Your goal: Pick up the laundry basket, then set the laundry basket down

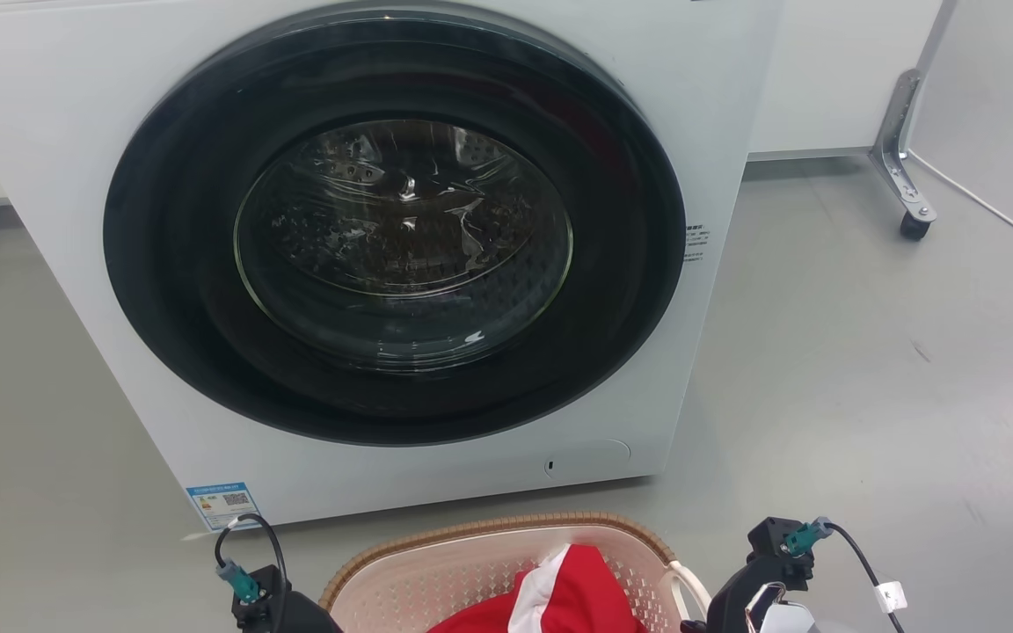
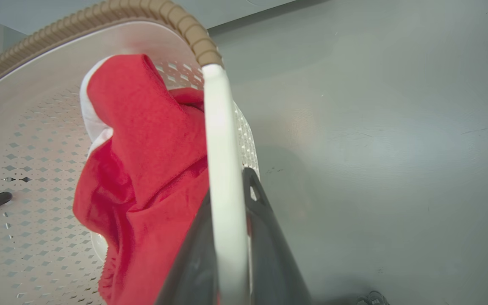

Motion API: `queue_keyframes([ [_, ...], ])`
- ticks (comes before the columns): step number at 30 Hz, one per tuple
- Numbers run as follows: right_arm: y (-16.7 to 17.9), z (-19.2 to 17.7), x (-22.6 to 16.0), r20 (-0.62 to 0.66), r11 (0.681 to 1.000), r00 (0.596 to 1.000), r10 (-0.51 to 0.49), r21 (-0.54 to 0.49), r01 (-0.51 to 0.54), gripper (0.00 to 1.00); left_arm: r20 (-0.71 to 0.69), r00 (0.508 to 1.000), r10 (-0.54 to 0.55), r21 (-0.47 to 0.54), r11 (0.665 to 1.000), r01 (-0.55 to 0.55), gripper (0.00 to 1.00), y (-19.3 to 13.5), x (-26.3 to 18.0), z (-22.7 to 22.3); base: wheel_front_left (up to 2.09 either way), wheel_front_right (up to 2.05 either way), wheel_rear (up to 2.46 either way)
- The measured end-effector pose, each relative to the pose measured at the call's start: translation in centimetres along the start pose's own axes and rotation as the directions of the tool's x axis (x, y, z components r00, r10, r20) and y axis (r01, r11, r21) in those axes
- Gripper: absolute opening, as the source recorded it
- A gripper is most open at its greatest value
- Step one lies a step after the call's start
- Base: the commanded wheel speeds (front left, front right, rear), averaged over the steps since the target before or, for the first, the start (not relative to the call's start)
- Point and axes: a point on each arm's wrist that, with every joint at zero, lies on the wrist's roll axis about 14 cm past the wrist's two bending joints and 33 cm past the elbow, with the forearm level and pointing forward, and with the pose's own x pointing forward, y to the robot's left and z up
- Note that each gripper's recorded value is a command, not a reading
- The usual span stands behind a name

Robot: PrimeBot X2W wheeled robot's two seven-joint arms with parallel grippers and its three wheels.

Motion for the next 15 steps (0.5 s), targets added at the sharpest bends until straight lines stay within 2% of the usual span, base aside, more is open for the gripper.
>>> queue_keyframes([
  [15,-0.21,-0.08,0.23,-0.001,1.0,1.0,-0.004,0.003,0.004,0.0,-0.006,1.0,0.008,-0.005,1.0,-0.008,0.0,0.13,0.32,-0.05,0.0,0.0,0.0],
])
